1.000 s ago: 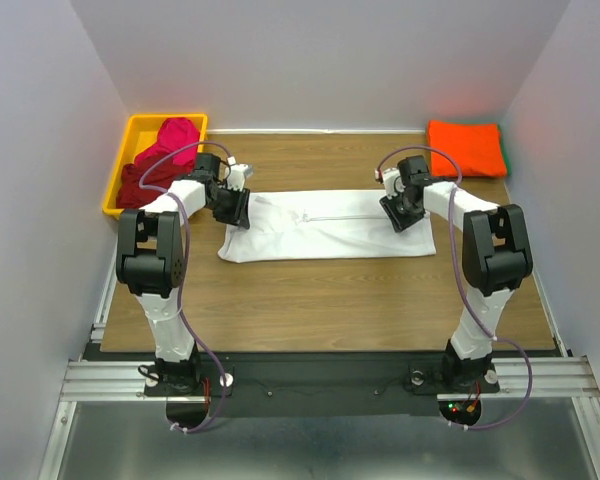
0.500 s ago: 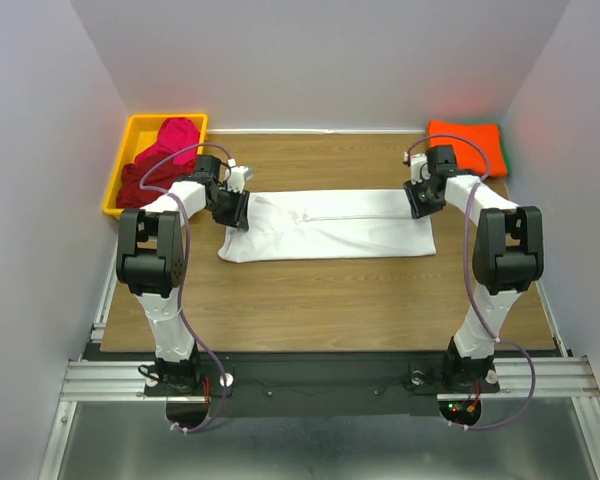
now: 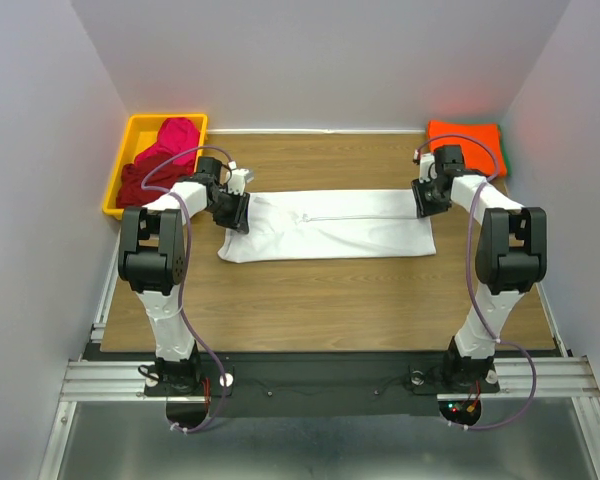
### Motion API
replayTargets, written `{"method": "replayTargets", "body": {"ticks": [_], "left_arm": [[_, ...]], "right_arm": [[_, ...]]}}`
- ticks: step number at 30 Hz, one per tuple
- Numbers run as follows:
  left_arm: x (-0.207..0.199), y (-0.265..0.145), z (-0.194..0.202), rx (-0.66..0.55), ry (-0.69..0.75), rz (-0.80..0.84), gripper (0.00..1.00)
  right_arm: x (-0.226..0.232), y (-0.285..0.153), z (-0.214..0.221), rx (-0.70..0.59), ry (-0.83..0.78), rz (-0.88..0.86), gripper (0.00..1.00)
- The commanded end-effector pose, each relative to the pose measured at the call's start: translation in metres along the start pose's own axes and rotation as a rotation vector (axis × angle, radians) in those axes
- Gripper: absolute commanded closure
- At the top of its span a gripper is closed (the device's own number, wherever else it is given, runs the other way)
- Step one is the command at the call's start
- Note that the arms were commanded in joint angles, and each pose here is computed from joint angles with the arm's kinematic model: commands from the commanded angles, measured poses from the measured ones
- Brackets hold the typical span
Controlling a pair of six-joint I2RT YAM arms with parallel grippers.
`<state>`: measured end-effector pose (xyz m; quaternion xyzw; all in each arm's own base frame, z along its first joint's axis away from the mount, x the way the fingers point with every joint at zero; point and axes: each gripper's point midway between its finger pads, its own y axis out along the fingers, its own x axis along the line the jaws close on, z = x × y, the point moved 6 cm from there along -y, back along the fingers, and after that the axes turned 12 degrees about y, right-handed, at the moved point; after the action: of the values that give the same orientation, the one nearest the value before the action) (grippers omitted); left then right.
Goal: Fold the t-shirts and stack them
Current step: Fold the tshirt
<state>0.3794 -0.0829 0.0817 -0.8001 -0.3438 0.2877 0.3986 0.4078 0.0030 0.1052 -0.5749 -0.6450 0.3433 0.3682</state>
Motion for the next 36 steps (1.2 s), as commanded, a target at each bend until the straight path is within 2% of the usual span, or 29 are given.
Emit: {"method": "replayTargets", "body": {"ticks": [1, 12, 19, 22, 23, 26, 36], "left_arm": [[-0.002, -0.002, -0.003, -0.006, 0.017, 0.004, 0.59], [-0.002, 0.0, -0.002, -0.004, 0.015, 0.002, 0.59], [-0.001, 0.0, -0.002, -0.003, 0.016, 0.001, 0.59], [-0.001, 0.0, -0.001, 0.0, 0.015, 0.0, 0.6], [-0.001, 0.001, 0.0, 0.003, 0.014, -0.002, 0.6], [0.0, 0.004, 0.005, 0.022, 0.005, -0.007, 0.6], [0.003, 0.009, 0.016, 0.06, -0.021, -0.043, 0.67]], "right_arm": [[0.006, 0.002, -0.004, -0.006, 0.024, -0.028, 0.66], [-0.004, 0.01, 0.007, 0.036, 0.02, 0.041, 0.69], [-0.005, 0.016, 0.009, 0.048, 0.034, 0.049, 0.63], [-0.001, 0.016, 0.01, 0.051, 0.043, 0.02, 0.71], [0.0, 0.016, 0.01, 0.051, 0.045, 0.013, 0.81], [0.002, 0.01, 0.008, 0.04, 0.047, 0.003, 0.99], [-0.025, -0.015, -0.003, -0.03, 0.102, 0.051, 0.99]]}}
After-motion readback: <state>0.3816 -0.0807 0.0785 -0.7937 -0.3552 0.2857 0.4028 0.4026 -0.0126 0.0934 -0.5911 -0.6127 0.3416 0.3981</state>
